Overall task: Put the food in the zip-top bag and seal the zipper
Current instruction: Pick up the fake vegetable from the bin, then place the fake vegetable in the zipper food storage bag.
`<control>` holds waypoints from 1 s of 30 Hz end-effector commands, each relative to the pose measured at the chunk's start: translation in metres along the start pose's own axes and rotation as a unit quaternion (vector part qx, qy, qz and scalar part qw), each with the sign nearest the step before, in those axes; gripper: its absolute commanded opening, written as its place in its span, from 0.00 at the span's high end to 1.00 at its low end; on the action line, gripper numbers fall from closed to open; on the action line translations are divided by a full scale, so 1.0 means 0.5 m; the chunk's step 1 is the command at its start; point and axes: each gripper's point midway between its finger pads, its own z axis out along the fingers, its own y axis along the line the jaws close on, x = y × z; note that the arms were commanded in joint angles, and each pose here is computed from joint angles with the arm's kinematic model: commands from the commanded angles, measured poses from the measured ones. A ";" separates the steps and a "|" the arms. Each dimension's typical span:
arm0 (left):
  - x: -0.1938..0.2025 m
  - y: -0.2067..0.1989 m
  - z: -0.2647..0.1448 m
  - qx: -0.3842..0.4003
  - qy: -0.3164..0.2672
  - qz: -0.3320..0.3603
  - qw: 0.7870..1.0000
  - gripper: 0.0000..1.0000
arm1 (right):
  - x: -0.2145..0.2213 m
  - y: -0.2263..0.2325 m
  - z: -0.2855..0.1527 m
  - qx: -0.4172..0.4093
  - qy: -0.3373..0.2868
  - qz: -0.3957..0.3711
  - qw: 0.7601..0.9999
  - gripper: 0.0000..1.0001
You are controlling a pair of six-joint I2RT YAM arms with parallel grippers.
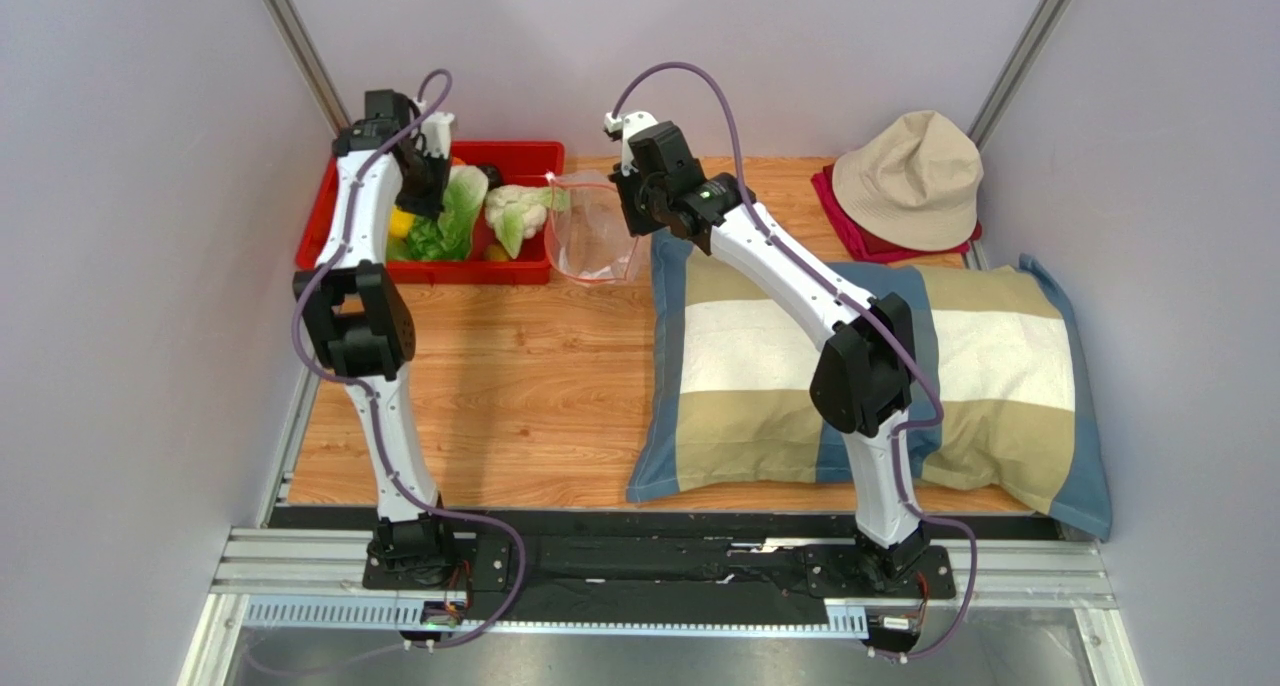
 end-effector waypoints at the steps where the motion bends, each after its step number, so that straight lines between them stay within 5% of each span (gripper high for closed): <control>1: -0.043 -0.045 -0.244 0.067 -0.084 -0.052 0.993 1.00 | -0.070 0.017 -0.007 -0.020 -0.057 -0.002 0.998 1.00; 7: -0.004 -0.160 -0.398 0.189 -0.098 -0.067 0.975 1.00 | -0.073 0.048 0.003 -0.064 -0.067 -0.012 0.996 1.00; 12: 0.050 -0.287 -0.504 0.334 -0.096 -0.076 0.935 1.00 | -0.075 0.062 0.009 -0.082 -0.073 -0.017 0.994 1.00; 19: 0.138 -0.385 -0.487 0.404 -0.022 -0.075 0.912 1.00 | -0.106 0.075 0.000 -0.096 -0.096 -0.025 0.990 1.00; 30: 0.126 -0.414 -0.386 0.401 0.056 -0.162 0.900 1.00 | -0.129 0.117 -0.082 -0.135 -0.134 -0.034 0.981 1.00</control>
